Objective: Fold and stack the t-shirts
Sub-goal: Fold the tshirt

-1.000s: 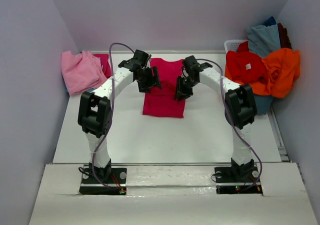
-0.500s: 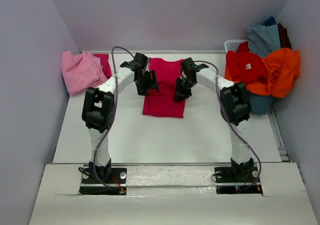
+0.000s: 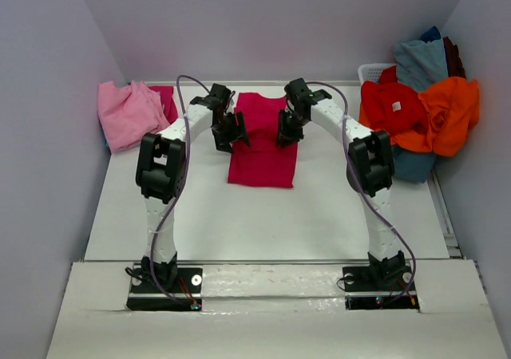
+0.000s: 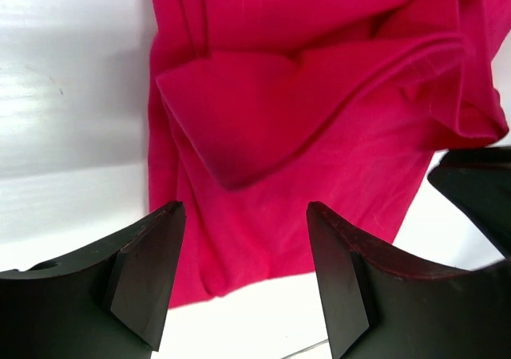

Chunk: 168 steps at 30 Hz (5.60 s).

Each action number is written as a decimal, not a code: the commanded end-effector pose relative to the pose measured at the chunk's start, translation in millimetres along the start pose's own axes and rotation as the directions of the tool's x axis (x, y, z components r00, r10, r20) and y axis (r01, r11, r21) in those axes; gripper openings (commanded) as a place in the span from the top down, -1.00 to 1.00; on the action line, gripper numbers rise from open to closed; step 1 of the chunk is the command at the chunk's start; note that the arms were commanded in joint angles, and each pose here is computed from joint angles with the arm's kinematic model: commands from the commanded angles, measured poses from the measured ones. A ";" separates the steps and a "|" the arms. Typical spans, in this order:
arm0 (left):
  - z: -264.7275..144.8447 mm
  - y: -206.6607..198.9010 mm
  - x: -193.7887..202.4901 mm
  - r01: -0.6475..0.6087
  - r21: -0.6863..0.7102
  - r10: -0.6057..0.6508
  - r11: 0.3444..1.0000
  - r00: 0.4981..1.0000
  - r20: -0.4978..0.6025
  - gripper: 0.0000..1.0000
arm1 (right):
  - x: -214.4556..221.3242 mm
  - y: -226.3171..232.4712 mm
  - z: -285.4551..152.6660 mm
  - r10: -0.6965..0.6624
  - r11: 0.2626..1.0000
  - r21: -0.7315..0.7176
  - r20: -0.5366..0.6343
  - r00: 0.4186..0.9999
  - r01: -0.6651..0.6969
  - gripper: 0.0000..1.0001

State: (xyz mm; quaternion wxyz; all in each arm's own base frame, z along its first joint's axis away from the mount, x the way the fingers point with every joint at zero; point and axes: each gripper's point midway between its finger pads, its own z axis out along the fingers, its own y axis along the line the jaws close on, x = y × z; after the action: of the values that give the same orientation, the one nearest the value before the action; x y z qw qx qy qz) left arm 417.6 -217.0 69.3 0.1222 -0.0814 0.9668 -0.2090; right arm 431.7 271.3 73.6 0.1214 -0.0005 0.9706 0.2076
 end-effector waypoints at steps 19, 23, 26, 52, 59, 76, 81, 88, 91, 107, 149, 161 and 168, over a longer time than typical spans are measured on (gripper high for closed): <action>18.5 -14.0 -79.9 -0.039 0.039 0.034 0.998 0.991 0.129 -0.47 | -41.2 -7.7 1.6 -0.066 0.994 0.098 0.108 0.992 0.055 0.36; 16.9 -11.9 -85.5 -0.032 0.043 0.026 0.999 0.989 0.145 -0.47 | -43.1 -10.7 3.0 -0.064 0.992 0.113 0.119 0.991 0.051 0.36; 17.6 -12.4 -86.4 -0.034 0.046 0.027 0.998 0.989 0.148 -0.47 | -51.5 -14.7 -2.8 -0.054 0.992 0.122 0.150 0.987 0.036 0.36; -11.9 -2.1 -100.0 -0.024 0.039 0.016 0.999 0.980 0.200 -0.46 | -71.0 -24.3 -53.4 -0.018 0.992 0.127 0.241 0.970 -0.013 0.24; -27.8 11.4 -70.3 -0.013 0.007 0.011 1.000 0.984 0.180 -0.46 | -42.1 -25.8 -52.0 0.024 0.995 0.092 0.181 0.983 -0.041 0.27; -43.3 34.3 -32.0 -0.028 -0.067 0.036 0.997 0.992 0.123 -0.47 | -0.1 -37.9 -17.8 0.054 0.995 0.077 0.060 0.997 -0.059 0.29; -32.2 48.8 -16.6 -0.009 -0.102 0.017 0.995 0.996 0.082 -0.47 | -5.7 -37.9 -12.1 0.054 0.995 0.082 0.057 0.997 -0.059 0.29; -17.2 59.5 -14.4 0.004 -0.139 0.003 0.990 0.998 0.056 -0.47 | -18.2 -33.8 -8.8 0.050 0.995 0.082 0.062 0.997 -0.055 0.29; -11.8 59.3 -19.5 0.004 -0.142 0.004 0.990 0.999 0.052 -0.47 | -23.2 -31.9 -7.5 0.047 0.995 0.081 0.065 0.997 -0.053 0.29; 17.9 45.6 -59.7 0.000 -0.126 0.005 0.992 0.999 0.040 -0.47 | -37.9 -28.8 -1.9 0.042 0.995 0.083 0.081 0.996 -0.049 0.28; 32.3 32.3 -119.2 -0.011 -0.120 0.033 0.993 0.981 0.189 -0.48 | -21.6 -20.0 -48.4 0.003 0.999 0.050 0.127 0.992 -0.009 0.14; 37.3 37.7 -115.0 0.009 -0.138 0.015 0.990 0.985 0.171 -0.48 | -13.7 -25.1 -38.4 0.006 0.998 0.056 0.090 0.996 -0.011 0.15; 42.7 44.2 -109.0 0.033 -0.160 -0.009 0.986 0.989 0.149 -0.50 | -18.5 -22.1 -10.8 0.016 0.999 0.045 0.055 0.998 -0.018 0.15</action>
State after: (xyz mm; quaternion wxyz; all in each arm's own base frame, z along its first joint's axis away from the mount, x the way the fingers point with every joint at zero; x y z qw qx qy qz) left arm 527.9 -178.6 37.5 0.1902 -0.1029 0.9662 -0.1405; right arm 436.7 230.3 73.9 0.1339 0.0260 0.9765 0.1671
